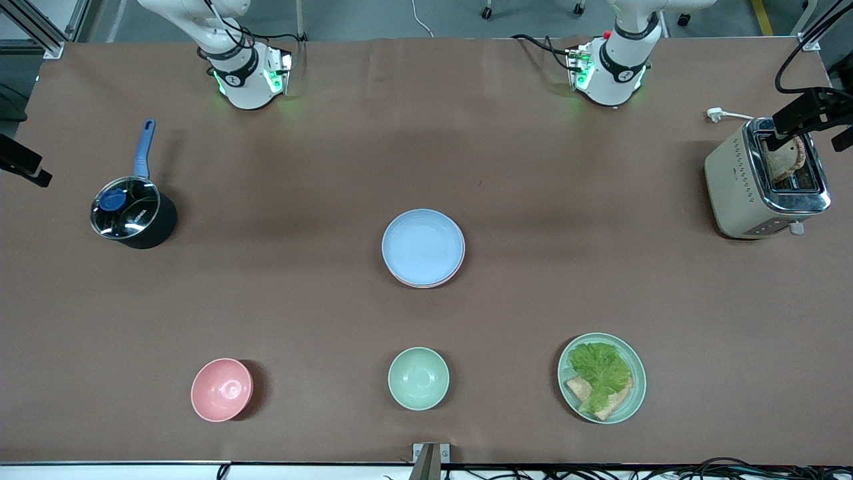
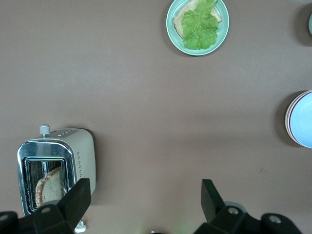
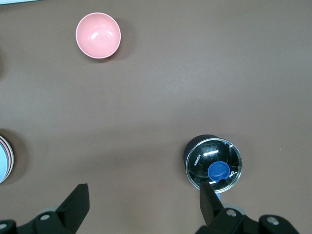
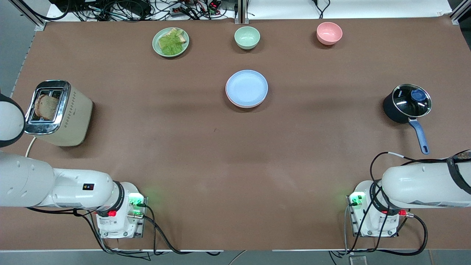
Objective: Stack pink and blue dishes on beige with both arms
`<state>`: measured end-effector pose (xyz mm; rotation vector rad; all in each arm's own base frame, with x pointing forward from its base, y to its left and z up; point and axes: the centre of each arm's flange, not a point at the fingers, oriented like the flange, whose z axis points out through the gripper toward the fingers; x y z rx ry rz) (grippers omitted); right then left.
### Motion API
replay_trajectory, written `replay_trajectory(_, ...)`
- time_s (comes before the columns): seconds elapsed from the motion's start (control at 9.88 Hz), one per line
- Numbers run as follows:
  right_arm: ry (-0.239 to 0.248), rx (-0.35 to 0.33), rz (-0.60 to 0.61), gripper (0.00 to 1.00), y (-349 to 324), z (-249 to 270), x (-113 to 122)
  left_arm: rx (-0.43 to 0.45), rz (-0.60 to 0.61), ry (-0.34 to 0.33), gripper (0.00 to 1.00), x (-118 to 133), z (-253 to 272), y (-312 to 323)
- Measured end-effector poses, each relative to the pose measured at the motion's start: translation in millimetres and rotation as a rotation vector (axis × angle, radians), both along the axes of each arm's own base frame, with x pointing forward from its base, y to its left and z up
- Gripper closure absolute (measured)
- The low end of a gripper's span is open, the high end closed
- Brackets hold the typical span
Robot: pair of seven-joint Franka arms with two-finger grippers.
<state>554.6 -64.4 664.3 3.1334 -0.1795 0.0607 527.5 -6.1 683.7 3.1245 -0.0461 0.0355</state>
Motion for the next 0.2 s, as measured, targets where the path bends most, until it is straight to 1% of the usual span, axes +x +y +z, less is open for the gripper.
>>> replay_trajectory(0.2,0.002,0.005,-0.005,0.00,0.4,-0.3,-0.2,0.002,-0.005,0.000,0.00,0.0,0.0,-2.6)
